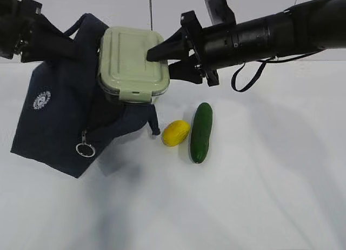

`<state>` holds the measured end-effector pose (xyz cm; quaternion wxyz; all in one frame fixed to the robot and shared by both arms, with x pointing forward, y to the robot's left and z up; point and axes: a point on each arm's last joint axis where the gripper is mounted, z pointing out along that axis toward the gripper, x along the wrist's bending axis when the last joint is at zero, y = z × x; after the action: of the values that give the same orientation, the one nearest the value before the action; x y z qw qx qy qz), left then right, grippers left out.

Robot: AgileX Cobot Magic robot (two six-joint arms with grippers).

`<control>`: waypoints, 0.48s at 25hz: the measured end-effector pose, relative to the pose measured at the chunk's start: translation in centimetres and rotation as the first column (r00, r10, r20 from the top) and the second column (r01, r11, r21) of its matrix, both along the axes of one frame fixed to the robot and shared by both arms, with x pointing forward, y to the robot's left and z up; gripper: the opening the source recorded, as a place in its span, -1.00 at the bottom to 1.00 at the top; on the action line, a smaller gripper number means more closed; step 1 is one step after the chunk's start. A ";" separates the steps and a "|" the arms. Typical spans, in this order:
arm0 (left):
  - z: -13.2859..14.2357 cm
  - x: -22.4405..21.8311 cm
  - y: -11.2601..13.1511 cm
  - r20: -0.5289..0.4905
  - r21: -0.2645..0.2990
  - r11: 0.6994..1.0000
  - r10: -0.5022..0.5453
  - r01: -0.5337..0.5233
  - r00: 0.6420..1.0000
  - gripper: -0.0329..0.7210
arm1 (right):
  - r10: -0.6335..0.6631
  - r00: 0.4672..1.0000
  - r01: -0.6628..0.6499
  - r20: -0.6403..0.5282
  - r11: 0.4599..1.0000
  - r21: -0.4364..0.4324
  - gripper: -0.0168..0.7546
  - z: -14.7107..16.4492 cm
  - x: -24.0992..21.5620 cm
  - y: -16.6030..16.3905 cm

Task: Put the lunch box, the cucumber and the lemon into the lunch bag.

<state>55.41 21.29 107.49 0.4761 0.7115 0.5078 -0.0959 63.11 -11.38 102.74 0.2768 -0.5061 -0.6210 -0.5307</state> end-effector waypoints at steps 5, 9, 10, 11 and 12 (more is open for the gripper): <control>0.5 0.0 -0.2 0.053 -0.024 1.000 -0.018 0.019 0.998 -0.88 | 0.001 0.999 -0.002 -0.051 1.000 -0.024 0.01 -2.3 0.6 0.1; 0.7 0.1 -0.3 0.073 -0.053 0.998 -0.021 0.025 0.997 -0.88 | 0.000 0.998 -0.001 -0.060 1.000 -0.021 0.01 -2.5 0.6 0.4; 0.8 0.0 -0.4 0.073 -0.066 0.997 -0.022 0.027 0.997 -0.88 | 0.005 0.998 -0.006 -0.060 1.000 -0.019 0.01 -2.5 0.4 0.7; 0.7 0.1 -0.5 0.064 -0.081 0.996 -0.029 0.034 0.998 -0.88 | 0.006 0.998 -0.007 -0.061 1.000 -0.016 0.01 -2.5 0.4 0.9; 0.6 0.2 -0.6 0.057 -0.099 0.994 -0.037 0.042 0.998 -0.88 | 0.013 0.998 -0.013 -0.061 1.000 -0.010 0.01 -2.4 0.2 1.3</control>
<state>55.61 20.69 108.07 0.5232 0.6990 0.4748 -0.1109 63.34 -10.06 100.35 0.2962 -0.5193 -0.6183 -0.5101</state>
